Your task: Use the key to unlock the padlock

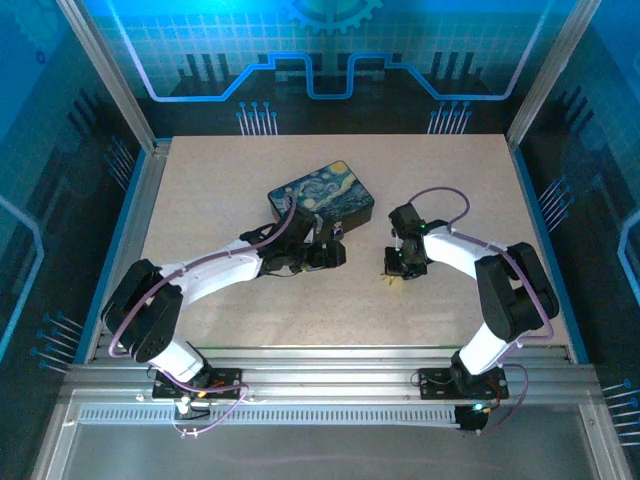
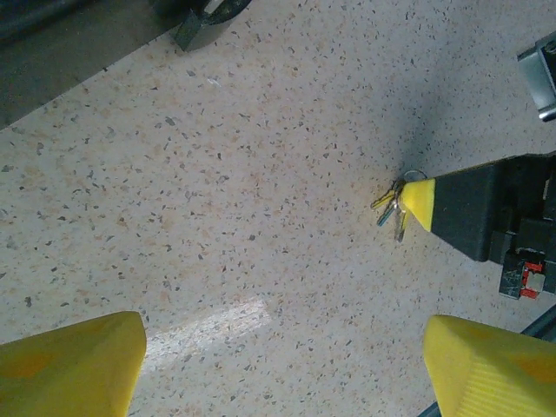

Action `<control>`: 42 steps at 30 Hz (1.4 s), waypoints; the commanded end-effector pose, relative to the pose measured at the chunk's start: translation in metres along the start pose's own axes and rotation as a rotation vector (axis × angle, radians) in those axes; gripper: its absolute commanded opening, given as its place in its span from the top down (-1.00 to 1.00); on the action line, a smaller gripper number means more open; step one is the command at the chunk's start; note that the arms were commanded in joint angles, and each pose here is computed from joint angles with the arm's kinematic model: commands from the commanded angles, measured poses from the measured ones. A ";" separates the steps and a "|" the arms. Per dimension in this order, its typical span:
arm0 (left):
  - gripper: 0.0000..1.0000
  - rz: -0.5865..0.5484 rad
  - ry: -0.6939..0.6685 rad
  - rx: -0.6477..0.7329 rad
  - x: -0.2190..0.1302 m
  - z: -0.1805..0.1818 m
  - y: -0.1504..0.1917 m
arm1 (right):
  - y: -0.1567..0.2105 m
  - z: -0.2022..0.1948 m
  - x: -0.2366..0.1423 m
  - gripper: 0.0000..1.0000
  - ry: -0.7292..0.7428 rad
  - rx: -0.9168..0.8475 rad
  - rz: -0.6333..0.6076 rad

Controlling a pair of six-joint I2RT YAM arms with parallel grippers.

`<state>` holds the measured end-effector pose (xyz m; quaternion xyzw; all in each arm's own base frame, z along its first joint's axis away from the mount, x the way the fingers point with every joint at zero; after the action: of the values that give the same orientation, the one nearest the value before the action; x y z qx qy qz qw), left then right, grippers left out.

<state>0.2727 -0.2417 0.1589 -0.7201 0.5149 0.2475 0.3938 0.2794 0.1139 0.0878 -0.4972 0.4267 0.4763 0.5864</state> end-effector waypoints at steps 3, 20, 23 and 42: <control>-0.68 -0.007 0.001 0.028 -0.005 0.005 0.004 | 0.003 -0.007 0.001 1.00 -0.023 0.076 -0.004; -0.41 0.095 0.242 -0.078 0.035 -0.028 0.008 | 0.004 0.022 -0.041 1.00 -0.456 0.316 -0.158; -0.34 0.088 0.282 -0.108 0.039 -0.034 0.003 | 0.004 0.025 -0.044 1.00 -0.515 0.350 -0.160; 0.29 0.150 0.395 -0.183 0.066 -0.042 0.002 | 0.002 0.036 -0.044 1.00 -0.634 0.423 -0.134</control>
<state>0.2889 -0.3032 0.1247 -0.7509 0.5949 0.1960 0.2092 0.2690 0.1422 0.1338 -0.2333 0.2879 0.4644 0.8044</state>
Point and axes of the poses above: each hand's point on the last joint's axis, 136 mm out from that joint toward the fingers, its own x axis out along the fingers, its own z axis along the line the jaws close on, y = z × x, the point moved 7 cm from there along -x, back along the fingers, and after that the axes turned 1 degree about -x, right-handed, at the moved point
